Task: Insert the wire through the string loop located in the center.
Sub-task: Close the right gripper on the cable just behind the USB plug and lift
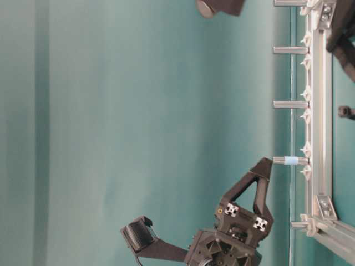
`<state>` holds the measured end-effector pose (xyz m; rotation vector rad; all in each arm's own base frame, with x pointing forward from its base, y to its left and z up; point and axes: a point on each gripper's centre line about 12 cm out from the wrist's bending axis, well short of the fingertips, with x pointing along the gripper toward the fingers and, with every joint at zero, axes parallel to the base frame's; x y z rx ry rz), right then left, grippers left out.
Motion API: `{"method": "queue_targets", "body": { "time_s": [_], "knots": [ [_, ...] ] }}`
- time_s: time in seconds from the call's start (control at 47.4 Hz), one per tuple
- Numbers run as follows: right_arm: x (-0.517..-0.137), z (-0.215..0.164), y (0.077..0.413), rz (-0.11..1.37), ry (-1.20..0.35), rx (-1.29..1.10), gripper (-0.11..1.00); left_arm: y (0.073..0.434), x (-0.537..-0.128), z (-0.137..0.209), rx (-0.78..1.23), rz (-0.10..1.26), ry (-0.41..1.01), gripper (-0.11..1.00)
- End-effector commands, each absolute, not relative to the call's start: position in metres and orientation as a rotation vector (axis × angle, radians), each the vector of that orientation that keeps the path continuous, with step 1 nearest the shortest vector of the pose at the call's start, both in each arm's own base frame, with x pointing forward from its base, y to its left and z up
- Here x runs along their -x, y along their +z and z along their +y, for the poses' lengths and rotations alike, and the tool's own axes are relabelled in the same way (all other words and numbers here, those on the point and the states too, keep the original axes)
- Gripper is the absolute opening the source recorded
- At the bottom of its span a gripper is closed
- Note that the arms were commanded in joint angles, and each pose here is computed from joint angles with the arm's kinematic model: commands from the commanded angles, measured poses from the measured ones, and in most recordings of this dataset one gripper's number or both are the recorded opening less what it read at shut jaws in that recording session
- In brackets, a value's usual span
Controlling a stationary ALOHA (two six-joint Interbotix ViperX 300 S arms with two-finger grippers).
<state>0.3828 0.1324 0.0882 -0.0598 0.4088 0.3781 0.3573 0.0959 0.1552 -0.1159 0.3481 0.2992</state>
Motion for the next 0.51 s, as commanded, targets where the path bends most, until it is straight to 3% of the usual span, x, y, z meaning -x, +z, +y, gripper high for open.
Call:
{"method": "queue_targets", "body": {
  "time_s": [0.0, 0.485],
  "knots": [
    [-0.388, 0.137, 0.097, 0.373, 0.388, 0.058, 0.44, 0.169, -0.36, 0.095, 0.116, 0.305, 0.295, 0.0],
    [-0.393, 0.138, 0.076, 0.424, 0.382, 0.065, 0.44, 0.168, -0.36, 0.092, 0.117, 0.309, 0.287, 0.0]
  ]
}}
